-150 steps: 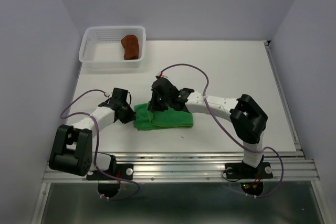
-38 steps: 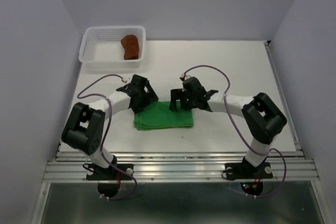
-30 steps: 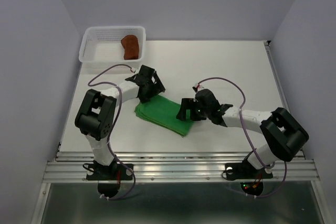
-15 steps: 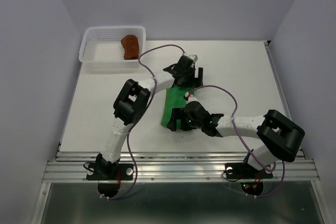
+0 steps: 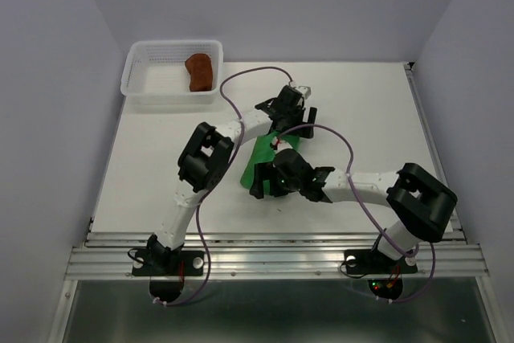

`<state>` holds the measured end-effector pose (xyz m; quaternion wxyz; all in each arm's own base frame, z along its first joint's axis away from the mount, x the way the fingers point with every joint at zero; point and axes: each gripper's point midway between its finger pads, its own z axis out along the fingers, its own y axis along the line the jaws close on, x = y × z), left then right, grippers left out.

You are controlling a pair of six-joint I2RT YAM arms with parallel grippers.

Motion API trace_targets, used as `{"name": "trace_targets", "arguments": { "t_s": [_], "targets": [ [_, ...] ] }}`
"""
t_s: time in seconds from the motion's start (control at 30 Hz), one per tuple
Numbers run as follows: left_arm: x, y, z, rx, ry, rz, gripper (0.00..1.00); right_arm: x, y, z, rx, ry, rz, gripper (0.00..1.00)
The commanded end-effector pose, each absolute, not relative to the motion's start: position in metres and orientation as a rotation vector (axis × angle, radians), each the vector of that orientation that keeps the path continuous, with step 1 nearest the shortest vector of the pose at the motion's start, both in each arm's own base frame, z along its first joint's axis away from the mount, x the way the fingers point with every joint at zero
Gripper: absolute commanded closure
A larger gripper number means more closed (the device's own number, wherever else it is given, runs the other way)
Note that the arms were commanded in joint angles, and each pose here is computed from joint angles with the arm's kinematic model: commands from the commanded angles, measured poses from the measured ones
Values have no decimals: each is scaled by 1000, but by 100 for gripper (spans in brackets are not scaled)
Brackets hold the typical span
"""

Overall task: Roll the towels
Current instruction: Fold the towel

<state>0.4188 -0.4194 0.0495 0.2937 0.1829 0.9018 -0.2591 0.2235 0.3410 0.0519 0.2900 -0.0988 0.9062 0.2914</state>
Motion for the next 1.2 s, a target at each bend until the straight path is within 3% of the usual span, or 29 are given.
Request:
{"name": "trace_targets", "arguments": {
  "t_s": [0.0, 0.17, 0.37, 0.57, 0.67, 0.87, 1.17],
  "targets": [
    [437, -395, 118, 371, 2326, -568, 1, 217, 333, 93, -363, 2361, 763, 0],
    [450, -350, 153, 167, 2275, -382, 1, 200, 313, 121, -456, 2339, 762, 0],
    [442, -332, 228, 116, 2156, -414, 1, 202, 286, 172, -644, 2121, 671, 0],
    [396, -279, 258, -59, 2136, -411, 1, 204, 285, 214, -875, 1889, 627, 0],
    [356, -229, 238, -262, 2159, -402, 1, 211, 288, 208, -1003, 1891, 523, 0],
    [257, -135, 140, -644, 2284, -332, 1, 217, 310, 167, -1267, 1905, 317, 0],
    [213, -107, 104, -722, 2347, -299, 1, 230, 311, 88, -1391, 2036, -38, 0]
  ]
}}
